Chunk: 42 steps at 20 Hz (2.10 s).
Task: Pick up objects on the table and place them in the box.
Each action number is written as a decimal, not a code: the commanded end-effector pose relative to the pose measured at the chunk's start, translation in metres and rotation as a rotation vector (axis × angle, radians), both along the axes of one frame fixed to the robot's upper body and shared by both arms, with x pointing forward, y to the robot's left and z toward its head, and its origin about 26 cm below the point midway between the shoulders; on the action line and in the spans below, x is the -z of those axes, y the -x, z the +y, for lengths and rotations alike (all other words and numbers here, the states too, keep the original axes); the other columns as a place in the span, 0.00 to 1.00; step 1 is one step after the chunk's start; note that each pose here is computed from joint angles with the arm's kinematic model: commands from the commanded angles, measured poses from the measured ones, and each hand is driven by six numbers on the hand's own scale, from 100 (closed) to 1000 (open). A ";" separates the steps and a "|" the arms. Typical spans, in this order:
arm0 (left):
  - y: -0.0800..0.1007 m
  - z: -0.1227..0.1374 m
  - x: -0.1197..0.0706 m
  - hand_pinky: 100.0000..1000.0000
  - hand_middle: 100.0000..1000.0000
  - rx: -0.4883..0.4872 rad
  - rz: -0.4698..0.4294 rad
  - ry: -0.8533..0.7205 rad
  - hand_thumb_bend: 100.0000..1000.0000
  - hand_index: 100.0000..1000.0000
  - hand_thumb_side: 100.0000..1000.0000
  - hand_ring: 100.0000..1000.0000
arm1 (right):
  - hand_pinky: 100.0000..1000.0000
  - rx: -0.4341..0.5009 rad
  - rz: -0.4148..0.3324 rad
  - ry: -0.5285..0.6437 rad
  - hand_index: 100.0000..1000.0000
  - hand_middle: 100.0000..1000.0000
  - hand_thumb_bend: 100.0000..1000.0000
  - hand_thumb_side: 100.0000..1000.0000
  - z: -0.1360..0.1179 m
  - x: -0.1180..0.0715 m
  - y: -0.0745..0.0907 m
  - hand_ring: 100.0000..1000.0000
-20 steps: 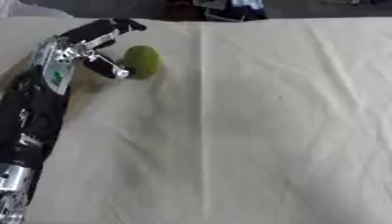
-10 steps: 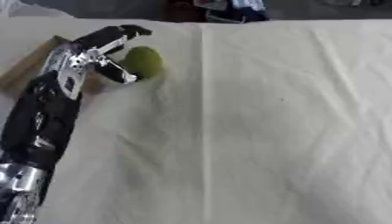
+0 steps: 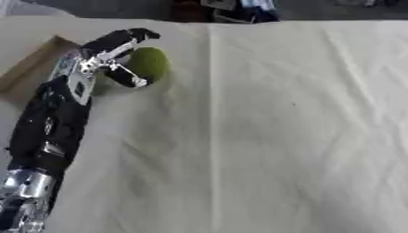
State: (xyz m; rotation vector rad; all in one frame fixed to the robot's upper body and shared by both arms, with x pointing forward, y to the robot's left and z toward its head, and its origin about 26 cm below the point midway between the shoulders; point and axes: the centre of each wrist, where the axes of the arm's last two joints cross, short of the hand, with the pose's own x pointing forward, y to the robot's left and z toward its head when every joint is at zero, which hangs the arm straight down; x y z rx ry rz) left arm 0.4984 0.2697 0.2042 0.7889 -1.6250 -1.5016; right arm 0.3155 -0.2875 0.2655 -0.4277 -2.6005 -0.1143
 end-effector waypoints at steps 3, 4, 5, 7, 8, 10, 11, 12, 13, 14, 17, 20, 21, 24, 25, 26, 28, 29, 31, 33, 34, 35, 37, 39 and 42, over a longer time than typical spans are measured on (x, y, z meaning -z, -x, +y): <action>-0.001 0.001 -0.017 0.79 0.84 -0.035 0.021 -0.041 0.38 0.96 0.00 0.87 | 0.70 -0.015 -0.033 0.010 0.71 0.57 0.00 0.39 0.002 -0.009 0.003 0.70; -0.001 0.001 -0.017 0.79 0.84 -0.044 0.029 -0.049 0.38 0.96 0.00 0.87 | 0.70 -0.016 -0.034 0.009 0.71 0.57 0.00 0.39 0.002 -0.009 0.003 0.70; -0.001 0.001 -0.018 0.77 0.83 -0.052 0.036 -0.054 0.37 0.95 0.00 0.86 | 0.70 -0.016 -0.034 0.009 0.71 0.57 0.00 0.39 0.002 -0.009 0.003 0.70; -0.001 0.002 -0.018 0.75 0.82 -0.067 0.042 -0.058 0.38 0.95 0.00 0.85 | 0.70 -0.017 -0.034 0.008 0.71 0.57 0.00 0.39 0.002 -0.009 0.003 0.70; -0.001 0.002 -0.019 0.75 0.82 -0.073 0.043 -0.060 0.38 0.95 0.00 0.85 | 0.70 -0.018 -0.034 0.008 0.71 0.57 0.00 0.39 0.002 -0.009 0.003 0.70; -0.001 0.003 -0.018 0.72 0.80 -0.083 0.050 -0.062 0.37 0.94 0.00 0.83 | 0.70 -0.019 -0.034 0.008 0.71 0.57 0.00 0.39 0.002 -0.009 0.003 0.70; -0.001 0.003 -0.017 0.68 0.78 -0.089 0.054 -0.063 0.36 0.92 0.00 0.80 | 0.70 -0.018 -0.035 0.008 0.71 0.57 0.00 0.39 0.002 -0.009 0.003 0.70; -0.001 0.003 -0.017 0.68 0.78 -0.094 0.058 -0.063 0.35 0.92 0.00 0.80 | 0.70 -0.019 -0.035 0.008 0.71 0.57 0.00 0.39 0.002 -0.009 0.003 0.70; -0.001 0.003 -0.016 0.63 0.74 -0.098 0.062 -0.063 0.33 0.89 0.00 0.76 | 0.70 -0.019 -0.035 0.008 0.71 0.57 0.00 0.39 0.002 -0.009 0.003 0.70; -0.001 0.004 -0.016 0.60 0.72 -0.102 0.066 -0.064 0.32 0.87 0.00 0.74 | 0.70 -0.018 -0.034 0.007 0.71 0.57 0.00 0.39 0.002 -0.009 0.003 0.70; -0.001 0.004 -0.016 0.52 0.66 -0.112 0.065 -0.074 0.27 0.82 0.00 0.68 | 0.70 -0.018 -0.034 0.007 0.71 0.57 0.00 0.39 0.002 -0.009 0.003 0.70; -0.001 0.003 -0.018 0.49 0.62 -0.122 0.046 -0.077 0.20 0.80 0.00 0.65 | 0.70 -0.019 -0.033 0.006 0.71 0.57 0.00 0.39 0.002 -0.008 0.003 0.70; -0.001 0.003 -0.018 0.46 0.60 -0.125 0.038 -0.075 0.12 0.78 0.00 0.63 | 0.70 -0.020 -0.033 0.006 0.71 0.57 0.00 0.39 0.002 -0.008 0.003 0.70; -0.001 0.003 -0.018 0.44 0.60 -0.135 0.020 -0.048 0.02 0.78 0.00 0.63 | 0.70 -0.022 -0.032 0.006 0.71 0.57 0.00 0.39 0.002 -0.008 0.003 0.70; -0.001 0.004 -0.018 0.43 0.59 -0.138 0.016 -0.037 0.00 0.77 0.01 0.62 | 0.70 -0.021 -0.032 0.006 0.71 0.57 0.00 0.39 0.002 -0.008 0.003 0.70; -0.001 0.004 -0.017 0.41 0.58 -0.139 0.016 -0.028 0.00 0.76 0.01 0.60 | 0.70 -0.021 -0.032 0.007 0.71 0.57 0.00 0.39 0.002 -0.008 0.003 0.70; -0.001 0.003 -0.017 0.35 0.54 -0.137 0.008 -0.014 0.00 0.73 0.01 0.56 | 0.70 -0.022 -0.032 0.007 0.71 0.57 0.00 0.39 0.002 -0.008 0.003 0.70; -0.001 0.003 -0.018 0.31 0.51 -0.138 -0.002 -0.008 0.00 0.70 0.00 0.53 | 0.70 -0.023 -0.032 0.007 0.71 0.57 0.00 0.39 0.002 -0.008 0.003 0.70; 0.000 0.002 -0.021 0.25 0.52 -0.145 -0.041 0.007 0.00 0.68 0.00 0.47 | 0.70 -0.025 -0.031 0.008 0.71 0.57 0.00 0.40 0.003 -0.008 0.003 0.70; 0.001 0.001 -0.025 0.18 0.43 -0.152 -0.095 0.012 0.05 0.59 0.00 0.39 | 0.70 -0.027 -0.031 0.008 0.71 0.57 0.00 0.40 0.003 -0.008 0.003 0.70; 0.001 0.000 -0.027 0.14 0.39 -0.153 -0.121 0.013 0.05 0.54 0.00 0.35 | 0.70 -0.028 -0.031 0.008 0.71 0.57 0.00 0.40 0.003 -0.008 0.003 0.70; 0.001 -0.001 -0.027 0.10 0.35 -0.151 -0.141 0.014 0.06 0.49 0.00 0.31 | 0.70 -0.028 -0.031 0.009 0.71 0.57 0.00 0.40 0.003 -0.008 0.003 0.70; 0.001 -0.002 -0.027 0.03 0.29 -0.141 -0.171 0.015 0.09 0.43 0.00 0.26 | 0.70 -0.028 -0.031 0.009 0.71 0.57 0.00 0.40 0.003 -0.008 0.003 0.70; 0.001 -0.002 -0.027 0.03 0.28 -0.133 -0.193 0.019 0.11 0.42 0.00 0.26 | 0.70 -0.029 -0.030 0.010 0.71 0.57 0.00 0.40 0.003 -0.007 0.003 0.70; 0.001 -0.004 -0.030 0.03 0.28 -0.116 -0.221 0.013 0.13 0.40 0.00 0.26 | 0.70 -0.029 -0.029 0.009 0.71 0.57 0.00 0.40 0.003 -0.007 0.003 0.70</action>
